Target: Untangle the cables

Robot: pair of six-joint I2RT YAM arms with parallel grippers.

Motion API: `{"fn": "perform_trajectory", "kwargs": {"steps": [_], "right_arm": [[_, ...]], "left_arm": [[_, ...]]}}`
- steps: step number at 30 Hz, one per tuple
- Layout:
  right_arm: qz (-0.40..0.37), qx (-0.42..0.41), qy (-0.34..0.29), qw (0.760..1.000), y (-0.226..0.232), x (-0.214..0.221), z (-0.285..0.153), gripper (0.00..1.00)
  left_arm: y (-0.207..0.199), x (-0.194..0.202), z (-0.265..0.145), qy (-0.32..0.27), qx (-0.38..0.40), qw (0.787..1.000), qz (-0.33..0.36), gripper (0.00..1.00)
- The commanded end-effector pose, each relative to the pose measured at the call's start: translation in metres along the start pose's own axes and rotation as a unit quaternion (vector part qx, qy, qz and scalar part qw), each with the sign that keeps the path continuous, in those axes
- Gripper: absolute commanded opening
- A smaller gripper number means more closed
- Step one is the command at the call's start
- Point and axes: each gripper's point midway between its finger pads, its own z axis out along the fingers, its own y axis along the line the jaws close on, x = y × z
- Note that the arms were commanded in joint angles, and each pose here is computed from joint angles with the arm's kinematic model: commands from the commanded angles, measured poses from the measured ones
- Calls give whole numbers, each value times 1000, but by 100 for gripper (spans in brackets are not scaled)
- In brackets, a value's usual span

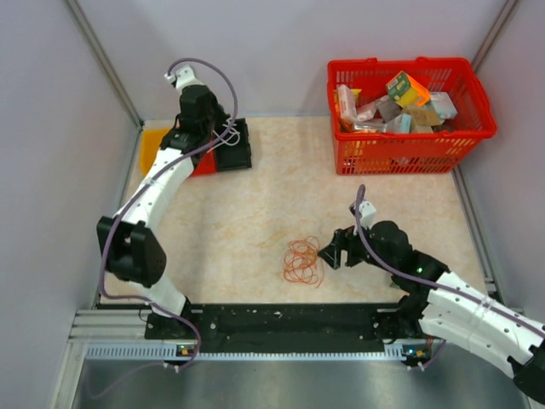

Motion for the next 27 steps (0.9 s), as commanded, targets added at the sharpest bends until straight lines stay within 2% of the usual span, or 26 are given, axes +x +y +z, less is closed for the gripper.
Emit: {"fn": "perform_trajectory", "kwargs": {"steps": [1, 7, 11, 15, 27], "right_arm": [[21, -5, -25, 999, 5, -12, -13, 75], [22, 15, -39, 999, -1, -16, -22, 75], [22, 10, -34, 999, 1, -16, -23, 75], [18, 7, -23, 1000, 5, -18, -20, 75], [26, 6, -4, 1000, 5, -10, -16, 75]], "left_arm": [[-20, -19, 34, -15, 27, 999, -42, 0], [-6, 5, 83, 15, 14, 998, -64, 0], [18, 21, 103, 24, -8, 997, -78, 0], [50, 57, 130, 58, -50, 994, -85, 0], [85, 126, 156, 143, -111, 981, -61, 0]]}}
